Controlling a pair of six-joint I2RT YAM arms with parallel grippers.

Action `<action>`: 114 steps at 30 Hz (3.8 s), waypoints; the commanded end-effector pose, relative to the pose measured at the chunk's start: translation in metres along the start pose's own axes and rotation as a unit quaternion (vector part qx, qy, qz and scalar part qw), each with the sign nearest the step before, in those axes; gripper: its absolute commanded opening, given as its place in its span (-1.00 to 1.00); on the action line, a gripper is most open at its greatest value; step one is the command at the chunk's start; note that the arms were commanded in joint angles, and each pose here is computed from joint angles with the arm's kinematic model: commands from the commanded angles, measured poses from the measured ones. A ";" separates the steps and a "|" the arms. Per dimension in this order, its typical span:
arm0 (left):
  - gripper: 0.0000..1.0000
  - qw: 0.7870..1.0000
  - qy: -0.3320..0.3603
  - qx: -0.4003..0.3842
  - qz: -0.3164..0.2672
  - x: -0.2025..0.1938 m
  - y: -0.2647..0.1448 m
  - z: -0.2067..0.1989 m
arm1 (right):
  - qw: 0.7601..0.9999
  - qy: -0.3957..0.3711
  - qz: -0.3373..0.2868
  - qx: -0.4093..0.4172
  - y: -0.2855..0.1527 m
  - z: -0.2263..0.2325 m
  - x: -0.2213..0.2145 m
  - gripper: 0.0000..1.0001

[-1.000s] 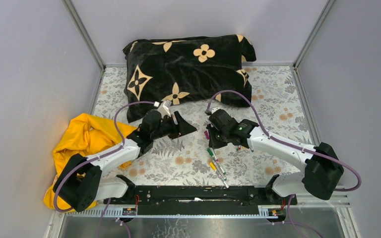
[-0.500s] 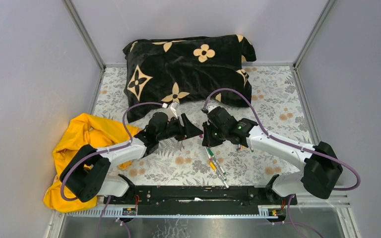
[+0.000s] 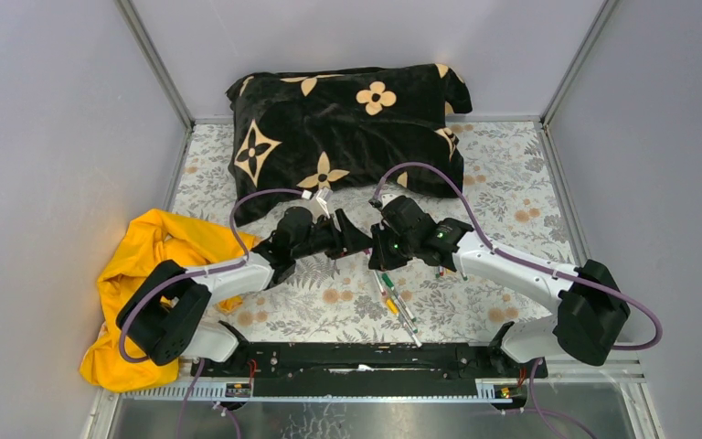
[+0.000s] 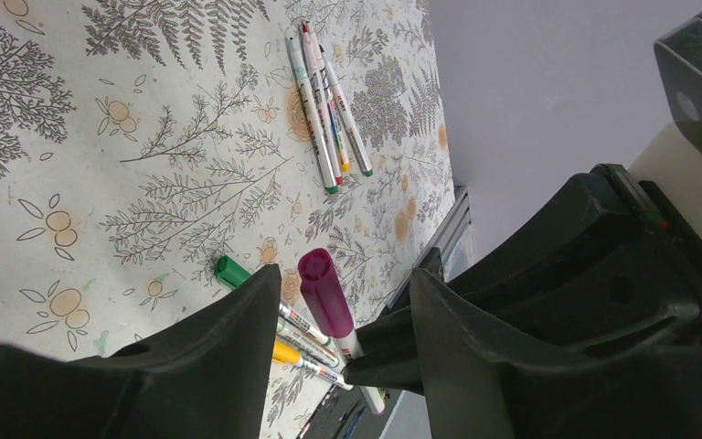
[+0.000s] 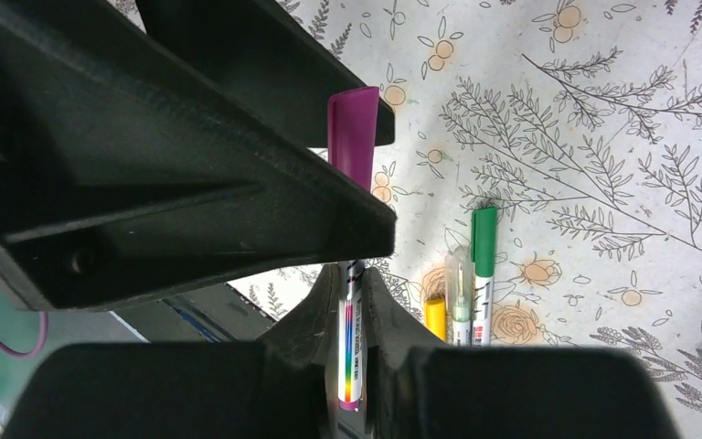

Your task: Open the pen caps

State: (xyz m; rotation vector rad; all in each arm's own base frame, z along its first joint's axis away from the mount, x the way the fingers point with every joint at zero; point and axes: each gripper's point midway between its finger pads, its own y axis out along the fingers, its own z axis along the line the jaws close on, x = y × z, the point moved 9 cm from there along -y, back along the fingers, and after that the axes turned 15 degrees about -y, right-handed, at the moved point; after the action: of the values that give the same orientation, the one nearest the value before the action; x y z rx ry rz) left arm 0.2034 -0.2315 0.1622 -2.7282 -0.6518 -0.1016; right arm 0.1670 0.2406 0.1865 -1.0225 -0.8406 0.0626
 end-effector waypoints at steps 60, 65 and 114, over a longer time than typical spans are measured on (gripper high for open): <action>-1.00 0.998 -0.031 -0.050 -0.031 0.003 -0.001 -0.017 | 0.996 0.024 -0.090 0.015 0.002 0.005 0.010 -0.51; -1.00 0.998 -0.037 -0.053 -0.026 0.002 0.000 -0.017 | 0.995 0.024 -0.094 0.018 0.002 0.006 0.012 -0.49; -1.00 0.980 -0.145 -0.029 -0.131 0.080 0.005 0.003 | 0.995 0.027 -0.089 0.046 0.003 -0.003 -0.037 -1.00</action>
State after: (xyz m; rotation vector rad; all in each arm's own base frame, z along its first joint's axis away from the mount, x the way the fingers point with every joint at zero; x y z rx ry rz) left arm 0.2376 -0.2219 0.1620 -2.7821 -0.7306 0.2753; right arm 0.1705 0.2370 0.1732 -0.8579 -0.9250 -0.2294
